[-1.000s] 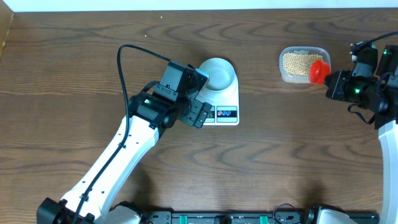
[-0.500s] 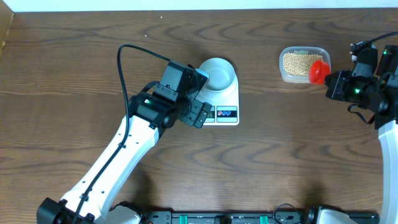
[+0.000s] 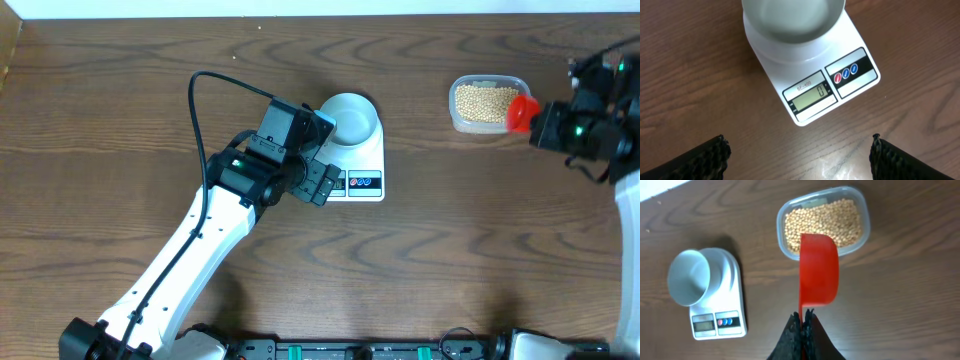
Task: Scoop item into bowl and weigh 50g on scale
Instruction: 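Move the red scoop with the right gripper into the soybean tub, then scoop soybeans and lift the red scoop out of the tub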
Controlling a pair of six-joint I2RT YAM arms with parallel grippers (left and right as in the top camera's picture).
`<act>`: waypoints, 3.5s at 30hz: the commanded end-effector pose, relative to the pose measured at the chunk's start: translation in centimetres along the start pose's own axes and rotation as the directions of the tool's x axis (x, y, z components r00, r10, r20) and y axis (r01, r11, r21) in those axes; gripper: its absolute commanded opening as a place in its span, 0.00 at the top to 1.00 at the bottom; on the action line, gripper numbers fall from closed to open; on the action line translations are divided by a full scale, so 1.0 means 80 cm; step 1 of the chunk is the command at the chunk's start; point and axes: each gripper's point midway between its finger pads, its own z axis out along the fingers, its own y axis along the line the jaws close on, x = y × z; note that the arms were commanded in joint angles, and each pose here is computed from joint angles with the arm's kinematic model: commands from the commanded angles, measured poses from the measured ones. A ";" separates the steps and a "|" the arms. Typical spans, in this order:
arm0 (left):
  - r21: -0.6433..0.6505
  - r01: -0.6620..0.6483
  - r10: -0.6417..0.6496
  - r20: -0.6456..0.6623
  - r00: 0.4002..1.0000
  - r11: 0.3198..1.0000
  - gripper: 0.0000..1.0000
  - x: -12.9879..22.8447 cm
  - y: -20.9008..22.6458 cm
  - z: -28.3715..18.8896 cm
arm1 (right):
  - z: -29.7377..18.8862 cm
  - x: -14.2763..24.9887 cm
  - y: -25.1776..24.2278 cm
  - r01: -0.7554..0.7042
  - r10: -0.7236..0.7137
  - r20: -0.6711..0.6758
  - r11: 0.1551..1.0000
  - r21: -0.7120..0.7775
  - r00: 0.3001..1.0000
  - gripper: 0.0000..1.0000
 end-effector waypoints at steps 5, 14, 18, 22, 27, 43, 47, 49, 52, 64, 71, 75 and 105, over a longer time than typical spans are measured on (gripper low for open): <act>-0.011 -0.003 0.003 0.002 1.000 1.000 0.08 -0.001 0.004 -0.002 | 0.018 -0.060 -0.005 0.093 -0.094 0.020 0.995 0.037 0.995 0.99; -0.011 -0.003 0.003 0.002 1.000 1.000 0.09 -0.001 0.004 -0.002 | 0.079 -0.060 -0.023 0.187 -0.185 -0.058 0.982 0.037 0.981 0.99; -0.011 -0.003 0.003 0.002 1.000 1.000 0.08 -0.001 0.004 -0.002 | 0.100 -0.055 -0.033 0.191 -0.186 -0.092 0.980 0.054 0.978 0.99; -0.011 -0.003 0.003 0.002 1.000 1.000 0.08 -0.001 0.004 -0.002 | 0.119 -0.047 -0.047 0.194 -0.182 -0.137 0.978 0.081 0.974 0.99; -0.011 -0.003 0.003 0.002 1.000 1.000 0.09 -0.001 0.004 -0.002 | 0.137 -0.040 -0.057 0.174 -0.156 -0.170 0.980 0.098 0.973 0.99; -0.011 -0.003 0.003 0.002 1.000 1.000 0.09 -0.001 0.004 -0.002 | 0.197 -0.029 -0.075 0.093 -0.069 -0.207 0.990 0.109 0.976 0.99; -0.011 -0.003 0.003 0.002 1.000 1.000 0.09 -0.001 0.004 -0.002 | 0.216 -0.014 -0.066 0.065 -0.052 -0.249 0.997 0.044 0.967 0.99; -0.011 -0.003 0.003 0.002 1.000 1.000 0.08 -0.001 0.004 -0.002 | 0.225 -0.006 -0.060 0.047 -0.045 -0.269 0.999 0.002 0.962 0.99; -0.011 -0.003 0.003 0.002 1.000 1.000 0.08 -0.001 0.004 -0.002 | 0.237 0.004 -0.049 0.014 -0.032 -0.296 0.998 -0.063 0.955 0.99; -0.011 -0.003 0.003 0.002 1.000 1.000 0.08 -0.001 0.004 -0.002 | 0.250 0.016 -0.025 -0.138 0.052 -0.345 0.964 -0.228 0.937 0.99; -0.011 -0.003 0.003 0.002 1.000 1.000 0.09 -0.001 0.004 -0.002 | 0.236 0.004 -0.034 -0.220 0.112 -0.334 0.926 -0.308 0.936 0.99; -0.011 -0.003 0.003 0.002 1.000 1.000 0.09 -0.001 0.004 -0.002 | 0.230 0.001 -0.048 -0.265 0.157 -0.334 0.914 -0.308 0.929 0.99; -0.011 -0.003 0.003 0.002 1.000 1.000 0.09 -0.001 0.004 -0.002 | 0.259 0.025 -0.059 -0.497 0.276 -0.463 0.730 -0.469 0.842 0.99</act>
